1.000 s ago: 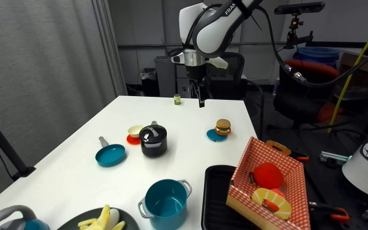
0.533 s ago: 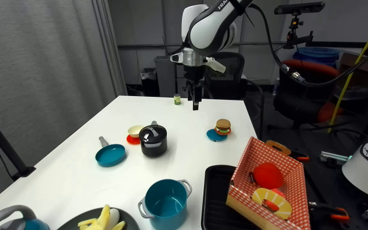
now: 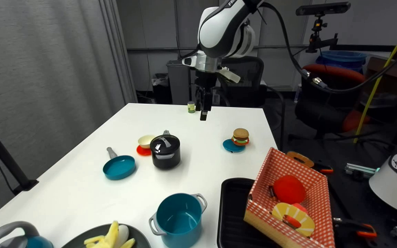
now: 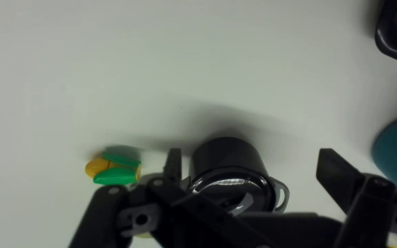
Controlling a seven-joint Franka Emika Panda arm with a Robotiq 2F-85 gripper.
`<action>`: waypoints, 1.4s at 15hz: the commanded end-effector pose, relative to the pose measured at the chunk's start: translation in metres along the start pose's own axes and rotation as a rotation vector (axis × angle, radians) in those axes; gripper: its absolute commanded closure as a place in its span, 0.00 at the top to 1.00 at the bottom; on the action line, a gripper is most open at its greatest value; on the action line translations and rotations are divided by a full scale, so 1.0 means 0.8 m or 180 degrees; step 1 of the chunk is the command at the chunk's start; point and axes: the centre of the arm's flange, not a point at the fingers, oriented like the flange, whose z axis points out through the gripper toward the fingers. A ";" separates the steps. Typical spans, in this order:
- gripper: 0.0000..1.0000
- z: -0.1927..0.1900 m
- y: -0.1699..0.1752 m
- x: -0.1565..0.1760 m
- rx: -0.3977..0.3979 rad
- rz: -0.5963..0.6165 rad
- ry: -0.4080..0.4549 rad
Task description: Take the lid off the black pot and put it on the counter
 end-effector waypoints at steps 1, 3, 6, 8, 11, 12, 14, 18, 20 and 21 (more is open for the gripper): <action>1.00 0.004 0.005 -0.006 0.0073 -0.0188 0.0134; 1.00 0.005 0.005 -0.006 0.0164 -0.0385 0.0117; 1.00 0.005 0.000 -0.001 0.0070 -0.0337 0.0051; 1.00 0.005 0.000 -0.002 0.0072 -0.0357 0.0051; 1.00 0.004 -0.001 -0.002 0.0020 -0.0323 0.0013; 1.00 0.003 0.001 -0.003 -0.0022 -0.0381 -0.0044; 1.00 0.003 0.006 -0.002 -0.0013 -0.0657 -0.0075; 1.00 0.002 0.009 0.001 0.0015 -0.1145 -0.0160; 1.00 0.002 0.011 0.003 0.0046 -0.1418 -0.0172; 1.00 0.003 0.011 0.004 0.0079 -0.1542 -0.0166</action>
